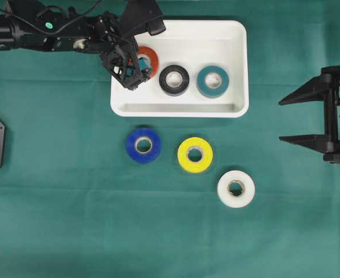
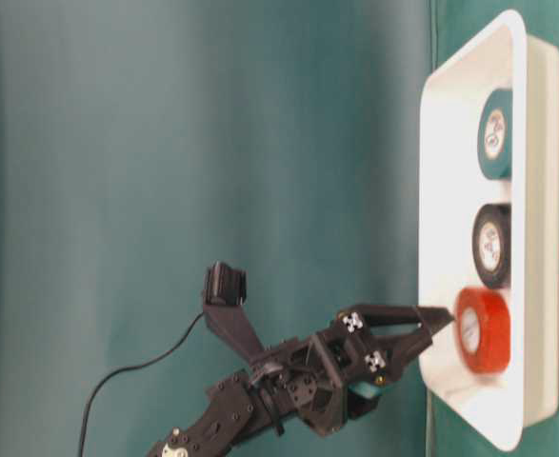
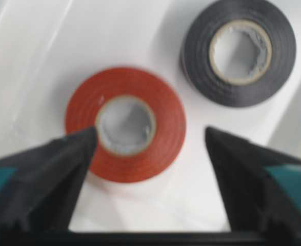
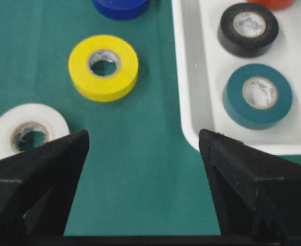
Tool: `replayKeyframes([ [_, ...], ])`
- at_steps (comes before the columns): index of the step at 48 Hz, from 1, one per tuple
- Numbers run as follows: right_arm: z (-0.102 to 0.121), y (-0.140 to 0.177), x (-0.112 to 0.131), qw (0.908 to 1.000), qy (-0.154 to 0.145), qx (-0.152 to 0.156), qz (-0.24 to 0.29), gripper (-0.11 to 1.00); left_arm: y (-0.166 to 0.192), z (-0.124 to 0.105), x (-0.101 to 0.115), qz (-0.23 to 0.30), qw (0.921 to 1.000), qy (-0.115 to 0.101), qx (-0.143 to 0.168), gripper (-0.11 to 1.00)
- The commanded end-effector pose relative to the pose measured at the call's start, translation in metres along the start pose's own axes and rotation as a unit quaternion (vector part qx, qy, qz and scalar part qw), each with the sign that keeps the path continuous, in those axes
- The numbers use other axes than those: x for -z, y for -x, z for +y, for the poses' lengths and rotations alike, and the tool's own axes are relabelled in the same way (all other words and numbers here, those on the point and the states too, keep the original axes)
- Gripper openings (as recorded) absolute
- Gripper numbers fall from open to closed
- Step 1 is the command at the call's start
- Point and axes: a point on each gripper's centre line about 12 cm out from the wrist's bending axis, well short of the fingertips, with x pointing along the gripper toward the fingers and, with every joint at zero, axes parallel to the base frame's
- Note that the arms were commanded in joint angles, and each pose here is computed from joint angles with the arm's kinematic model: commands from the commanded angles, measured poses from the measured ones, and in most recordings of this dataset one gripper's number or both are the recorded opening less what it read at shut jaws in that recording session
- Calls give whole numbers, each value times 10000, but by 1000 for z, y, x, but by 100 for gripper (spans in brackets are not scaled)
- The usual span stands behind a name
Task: Pick up the tape from a random location and place it into the white case.
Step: 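Lower the red roll into the tray's left side and open the left gripper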
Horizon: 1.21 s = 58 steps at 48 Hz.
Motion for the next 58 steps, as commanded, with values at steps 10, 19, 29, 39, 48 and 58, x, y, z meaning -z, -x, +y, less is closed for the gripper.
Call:
replayKeyframes([
  [10, 1, 2, -11, 9999, 4, -21, -152, 82, 8, 0, -6, -146, 9999, -60, -3, 91],
  [19, 1, 2, -11, 9999, 4, -21, -152, 82, 9, 0, -6, -138, 9999, -52, -3, 91],
  [29, 1, 2, -11, 9999, 4, -21, -152, 82, 27, 0, -13, -169, 9998, -51, -5, 91],
  [39, 1, 2, -12, 9999, 4, -22, -160, 82, 60, -2, -25, -353, 9994, -67, 9, 91],
  [48, 1, 2, -12, 9999, 4, -22, -160, 82, 68, -3, -25, -376, 9993, -66, 17, 91],
  [58, 1, 2, -12, 9999, -15, -16, -160, 82, 69, -10, -22, -360, 9992, -147, 70, 91],
])
